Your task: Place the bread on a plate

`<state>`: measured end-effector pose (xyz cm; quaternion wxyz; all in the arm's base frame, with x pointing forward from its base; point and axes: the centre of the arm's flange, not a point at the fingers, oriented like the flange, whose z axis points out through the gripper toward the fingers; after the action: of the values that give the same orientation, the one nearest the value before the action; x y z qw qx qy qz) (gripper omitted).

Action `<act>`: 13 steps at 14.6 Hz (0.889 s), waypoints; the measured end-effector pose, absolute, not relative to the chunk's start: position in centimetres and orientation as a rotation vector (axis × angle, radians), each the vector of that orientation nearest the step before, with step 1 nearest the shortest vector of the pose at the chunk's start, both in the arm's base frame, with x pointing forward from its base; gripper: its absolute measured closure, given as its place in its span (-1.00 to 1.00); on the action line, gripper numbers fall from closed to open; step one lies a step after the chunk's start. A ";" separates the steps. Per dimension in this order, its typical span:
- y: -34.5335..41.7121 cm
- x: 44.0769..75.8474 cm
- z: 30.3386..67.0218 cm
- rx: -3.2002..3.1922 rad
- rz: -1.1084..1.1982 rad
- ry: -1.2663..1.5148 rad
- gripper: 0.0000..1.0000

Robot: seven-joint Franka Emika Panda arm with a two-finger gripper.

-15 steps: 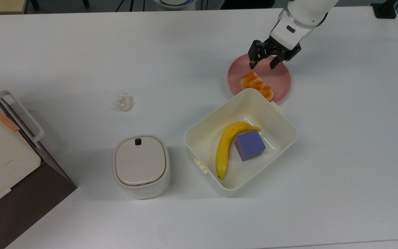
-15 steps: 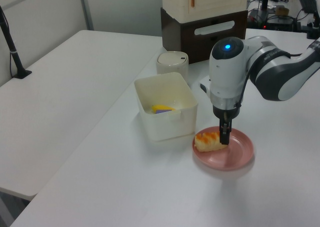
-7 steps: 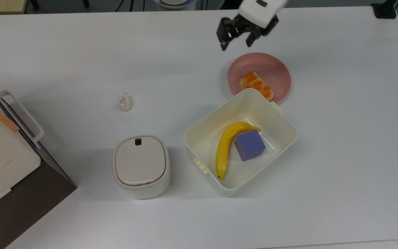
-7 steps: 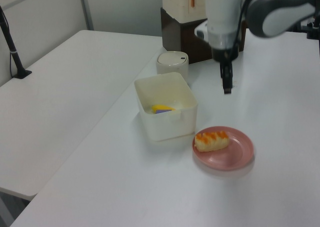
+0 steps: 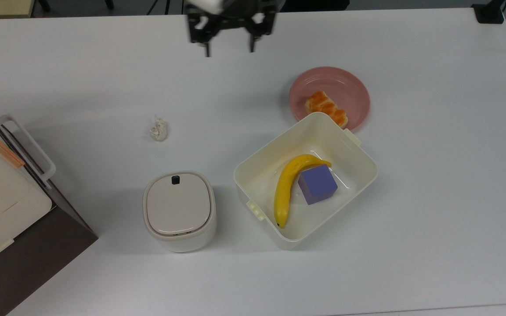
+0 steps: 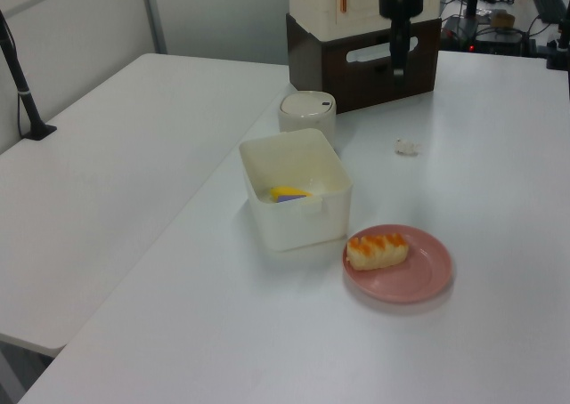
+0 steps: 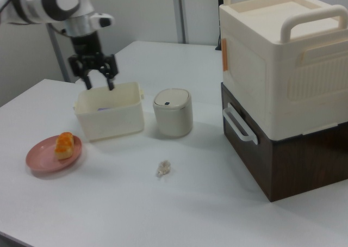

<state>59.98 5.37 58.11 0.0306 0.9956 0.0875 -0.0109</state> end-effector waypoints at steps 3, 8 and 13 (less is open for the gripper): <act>-1.1 61.9 59.0 3.141 0.017 0.083 -1.00; -6.5 63.3 61.1 3.136 0.113 -0.056 -1.00; -7.6 62.8 62.5 3.133 0.116 -0.085 -1.00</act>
<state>62.84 -7.56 62.49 0.0027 0.9989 -0.0272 0.0370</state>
